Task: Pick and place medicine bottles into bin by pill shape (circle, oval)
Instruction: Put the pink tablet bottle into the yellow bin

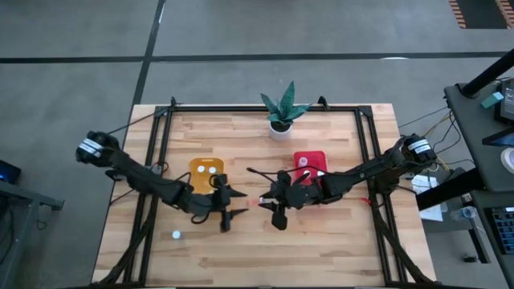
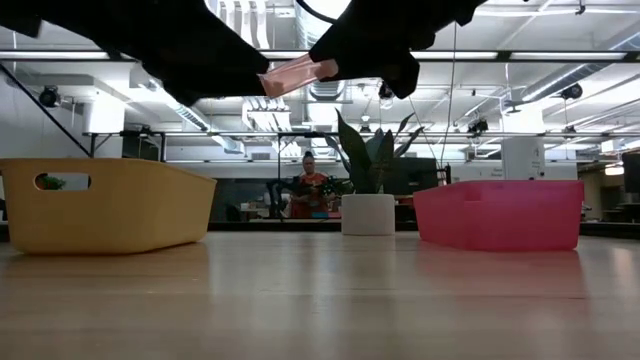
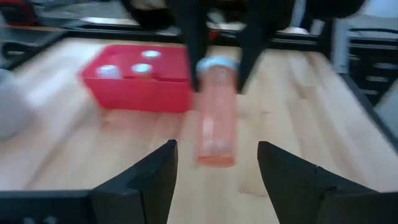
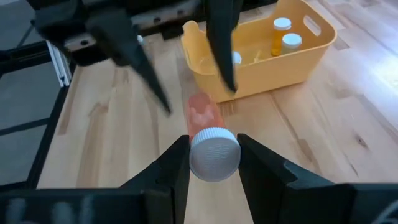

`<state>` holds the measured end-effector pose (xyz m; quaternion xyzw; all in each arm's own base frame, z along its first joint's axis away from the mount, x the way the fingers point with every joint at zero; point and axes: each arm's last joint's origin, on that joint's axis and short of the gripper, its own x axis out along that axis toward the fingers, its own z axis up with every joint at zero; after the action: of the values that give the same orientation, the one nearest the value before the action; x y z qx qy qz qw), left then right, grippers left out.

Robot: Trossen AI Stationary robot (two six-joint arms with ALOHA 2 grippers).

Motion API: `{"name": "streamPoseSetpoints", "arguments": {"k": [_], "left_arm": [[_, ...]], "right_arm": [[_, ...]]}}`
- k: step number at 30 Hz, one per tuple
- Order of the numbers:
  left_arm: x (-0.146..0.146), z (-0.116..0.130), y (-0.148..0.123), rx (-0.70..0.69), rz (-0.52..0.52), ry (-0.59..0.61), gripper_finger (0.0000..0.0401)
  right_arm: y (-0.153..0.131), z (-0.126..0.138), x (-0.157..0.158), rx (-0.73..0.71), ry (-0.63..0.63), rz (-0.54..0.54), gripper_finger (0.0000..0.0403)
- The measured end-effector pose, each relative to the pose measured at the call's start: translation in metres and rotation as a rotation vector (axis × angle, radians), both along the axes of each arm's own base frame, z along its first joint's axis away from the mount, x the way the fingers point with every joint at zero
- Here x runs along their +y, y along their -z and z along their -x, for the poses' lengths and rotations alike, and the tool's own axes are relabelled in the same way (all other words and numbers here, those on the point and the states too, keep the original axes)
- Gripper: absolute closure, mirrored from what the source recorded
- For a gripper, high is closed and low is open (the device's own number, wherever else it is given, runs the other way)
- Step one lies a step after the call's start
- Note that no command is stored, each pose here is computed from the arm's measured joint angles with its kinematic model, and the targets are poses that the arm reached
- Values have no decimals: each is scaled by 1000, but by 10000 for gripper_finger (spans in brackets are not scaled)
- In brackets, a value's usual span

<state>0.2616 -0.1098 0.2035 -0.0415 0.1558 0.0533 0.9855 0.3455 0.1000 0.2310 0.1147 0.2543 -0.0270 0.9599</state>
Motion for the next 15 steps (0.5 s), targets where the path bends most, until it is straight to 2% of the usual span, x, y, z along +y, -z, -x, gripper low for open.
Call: {"name": "streamPoseSetpoints", "arguments": {"k": [2,10,15], "left_arm": [[0,-7,4,0,7,41,195],[6,-25,15,-10,4,11,198],[6,-25,15,-9,3,12,226]], "right_arm": [[0,0,0,-1,-5,6,292],[1,1,0,11,-6,11,292],[4,3,-1,50,-5,20,292]]}}
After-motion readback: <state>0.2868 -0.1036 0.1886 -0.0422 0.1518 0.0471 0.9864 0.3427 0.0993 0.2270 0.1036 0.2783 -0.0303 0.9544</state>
